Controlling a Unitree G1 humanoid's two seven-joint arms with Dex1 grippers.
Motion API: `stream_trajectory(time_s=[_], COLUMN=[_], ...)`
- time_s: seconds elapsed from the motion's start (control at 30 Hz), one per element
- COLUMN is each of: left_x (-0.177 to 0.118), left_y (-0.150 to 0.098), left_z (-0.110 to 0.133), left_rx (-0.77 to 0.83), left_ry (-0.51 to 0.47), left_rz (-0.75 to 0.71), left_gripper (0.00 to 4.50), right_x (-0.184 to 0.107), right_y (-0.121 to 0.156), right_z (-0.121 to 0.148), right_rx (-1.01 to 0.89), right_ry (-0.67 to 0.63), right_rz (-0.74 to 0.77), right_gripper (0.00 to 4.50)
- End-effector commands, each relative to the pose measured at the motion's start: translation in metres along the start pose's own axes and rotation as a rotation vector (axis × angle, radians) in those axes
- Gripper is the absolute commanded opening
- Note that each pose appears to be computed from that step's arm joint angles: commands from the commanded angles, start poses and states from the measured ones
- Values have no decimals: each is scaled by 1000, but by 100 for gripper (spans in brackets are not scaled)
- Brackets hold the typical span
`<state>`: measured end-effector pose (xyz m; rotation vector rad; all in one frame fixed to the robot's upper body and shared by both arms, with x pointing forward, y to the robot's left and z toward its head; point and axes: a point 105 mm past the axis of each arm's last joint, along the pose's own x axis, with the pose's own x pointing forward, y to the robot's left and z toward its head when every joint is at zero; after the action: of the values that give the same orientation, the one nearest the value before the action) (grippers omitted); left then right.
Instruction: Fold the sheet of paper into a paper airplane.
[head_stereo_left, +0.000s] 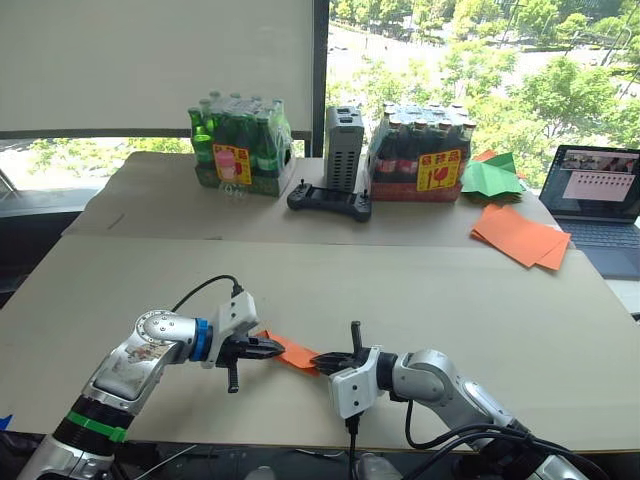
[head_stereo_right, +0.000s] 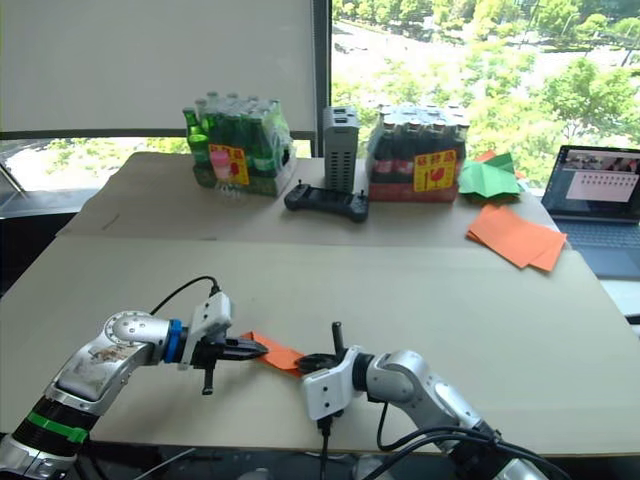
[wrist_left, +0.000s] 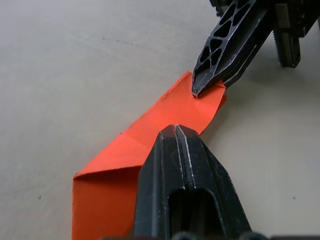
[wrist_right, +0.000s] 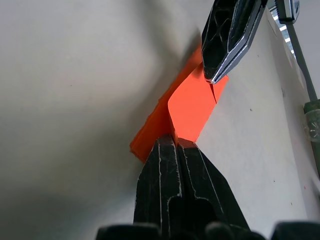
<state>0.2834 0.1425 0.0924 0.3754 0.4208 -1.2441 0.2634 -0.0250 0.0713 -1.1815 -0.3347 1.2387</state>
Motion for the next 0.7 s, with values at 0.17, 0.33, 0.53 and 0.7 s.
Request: stream_trajectory(time_s=[0.17, 0.33, 0.53, 0.7], left_x=[6, 9, 12, 11], left_y=[4, 4, 6, 7], left_z=[-1, -4, -7, -8], left_rx=[47, 45, 37, 30], left_ry=[3, 5, 10, 13], left_rz=[11, 5, 9, 15], left_gripper=[0, 0, 0, 0], right_x=[-7, -21, -25, -9], right_y=[-4, -22, -48, -60], right_z=[2, 16, 32, 32], right_rx=[234, 450, 702, 794], right_ry=[7, -37, -119, -99], right_rz=[32, 34, 14, -25], right_gripper=[154, 253, 253, 140])
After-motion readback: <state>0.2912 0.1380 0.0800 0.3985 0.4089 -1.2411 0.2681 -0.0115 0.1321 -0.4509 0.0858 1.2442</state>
